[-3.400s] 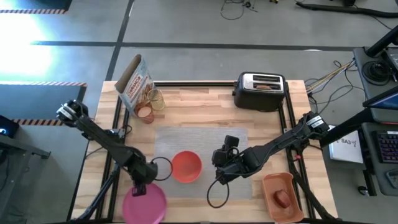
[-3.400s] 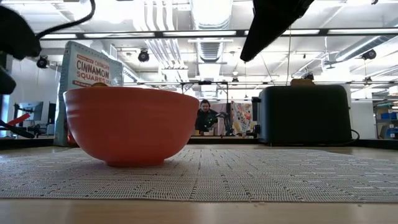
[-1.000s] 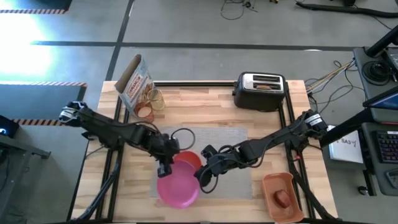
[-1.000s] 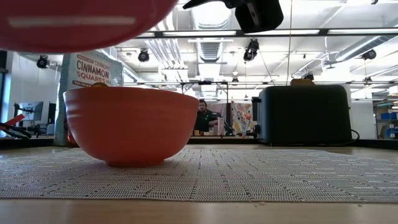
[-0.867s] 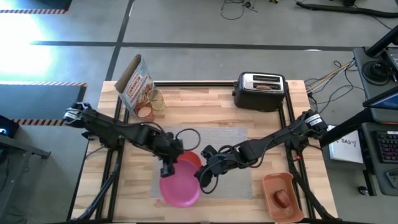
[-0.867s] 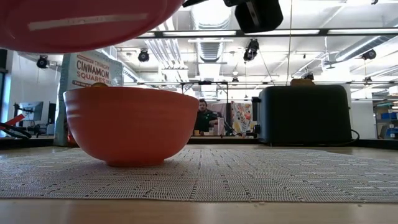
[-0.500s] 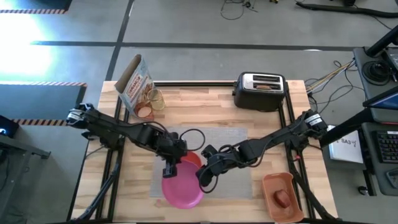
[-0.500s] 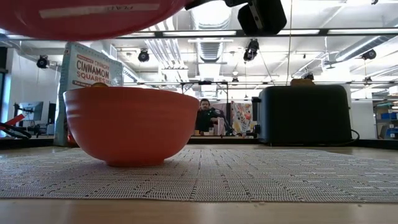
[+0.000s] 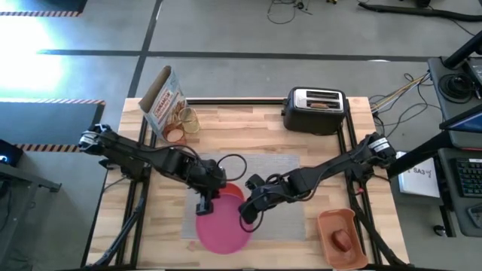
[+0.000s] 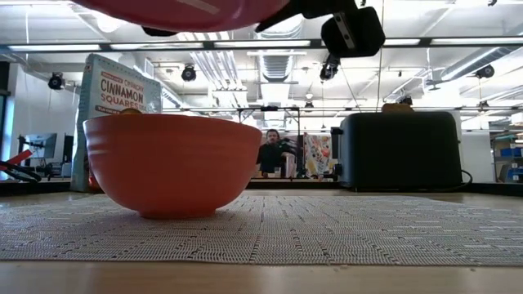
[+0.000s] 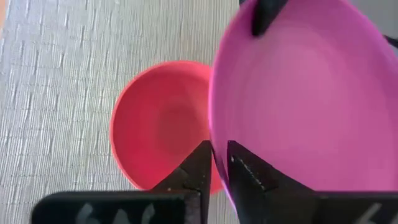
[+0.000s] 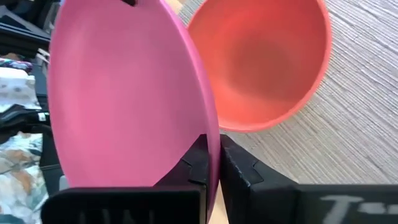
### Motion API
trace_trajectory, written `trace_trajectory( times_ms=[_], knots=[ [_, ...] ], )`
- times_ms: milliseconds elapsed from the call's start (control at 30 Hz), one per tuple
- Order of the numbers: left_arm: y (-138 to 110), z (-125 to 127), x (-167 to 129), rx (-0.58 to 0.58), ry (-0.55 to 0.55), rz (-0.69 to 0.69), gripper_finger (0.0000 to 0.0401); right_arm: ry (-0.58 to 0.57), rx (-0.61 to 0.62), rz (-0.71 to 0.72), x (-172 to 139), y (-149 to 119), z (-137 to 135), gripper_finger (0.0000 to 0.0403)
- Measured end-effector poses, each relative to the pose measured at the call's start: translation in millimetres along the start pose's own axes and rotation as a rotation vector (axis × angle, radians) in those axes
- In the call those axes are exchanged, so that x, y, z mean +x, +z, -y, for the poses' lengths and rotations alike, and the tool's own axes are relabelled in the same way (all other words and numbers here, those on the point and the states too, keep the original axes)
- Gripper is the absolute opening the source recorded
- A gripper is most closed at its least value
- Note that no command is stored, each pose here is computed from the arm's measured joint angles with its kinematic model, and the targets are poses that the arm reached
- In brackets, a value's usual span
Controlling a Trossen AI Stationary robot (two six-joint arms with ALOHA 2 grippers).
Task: Arrange a breakfast setting
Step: Put the pink plate to the right of the orange bowl on the gray mat
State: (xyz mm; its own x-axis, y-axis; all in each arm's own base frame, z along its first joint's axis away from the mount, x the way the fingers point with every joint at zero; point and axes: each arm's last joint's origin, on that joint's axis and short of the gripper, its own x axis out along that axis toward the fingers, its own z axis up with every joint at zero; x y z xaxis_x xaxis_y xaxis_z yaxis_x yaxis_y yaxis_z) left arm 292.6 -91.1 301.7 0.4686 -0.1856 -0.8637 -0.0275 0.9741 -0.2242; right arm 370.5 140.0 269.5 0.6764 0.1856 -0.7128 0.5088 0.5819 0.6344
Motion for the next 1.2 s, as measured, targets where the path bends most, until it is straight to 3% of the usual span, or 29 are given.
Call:
trace_trajectory(
  times_ms=[367, 567, 633, 800, 933, 1067, 1200],
  knots=[
    [-1, -1, 0, 0.037, 0.008, -0.004, 0.0093, -0.146, 0.028, -0.065, -4, 7, 19, 0.0009],
    [4, 3, 0, 0.072, -0.055, 0.031, 0.0109, -0.171, 0.051, -0.077, -37, 14, 22, 0.0009],
    [4, 3, -1, 0.079, -0.068, 0.027, 0.011, -0.233, 0.058, -0.096, -52, 14, 28, 0.0009],
    [8, 8, -9, 0.088, -0.088, 0.051, 0.0109, -0.521, 0.086, -0.122, -69, 9, 54, 0.0009],
    [14, 19, -21, 0.105, -0.143, 0.076, 0.0109, -0.63, 0.054, -0.168, -66, 8, 67, 0.0009],
    [19, 30, -36, 0.131, -0.175, 0.109, 0.0109, -0.643, 0.035, -0.191, -57, 12, 76, 0.0009],
    [20, 36, -50, 0.145, -0.166, 0.115, 0.0109, -0.496, -0.005, -0.138, -51, 19, 66, 0.0009]
  ],
)
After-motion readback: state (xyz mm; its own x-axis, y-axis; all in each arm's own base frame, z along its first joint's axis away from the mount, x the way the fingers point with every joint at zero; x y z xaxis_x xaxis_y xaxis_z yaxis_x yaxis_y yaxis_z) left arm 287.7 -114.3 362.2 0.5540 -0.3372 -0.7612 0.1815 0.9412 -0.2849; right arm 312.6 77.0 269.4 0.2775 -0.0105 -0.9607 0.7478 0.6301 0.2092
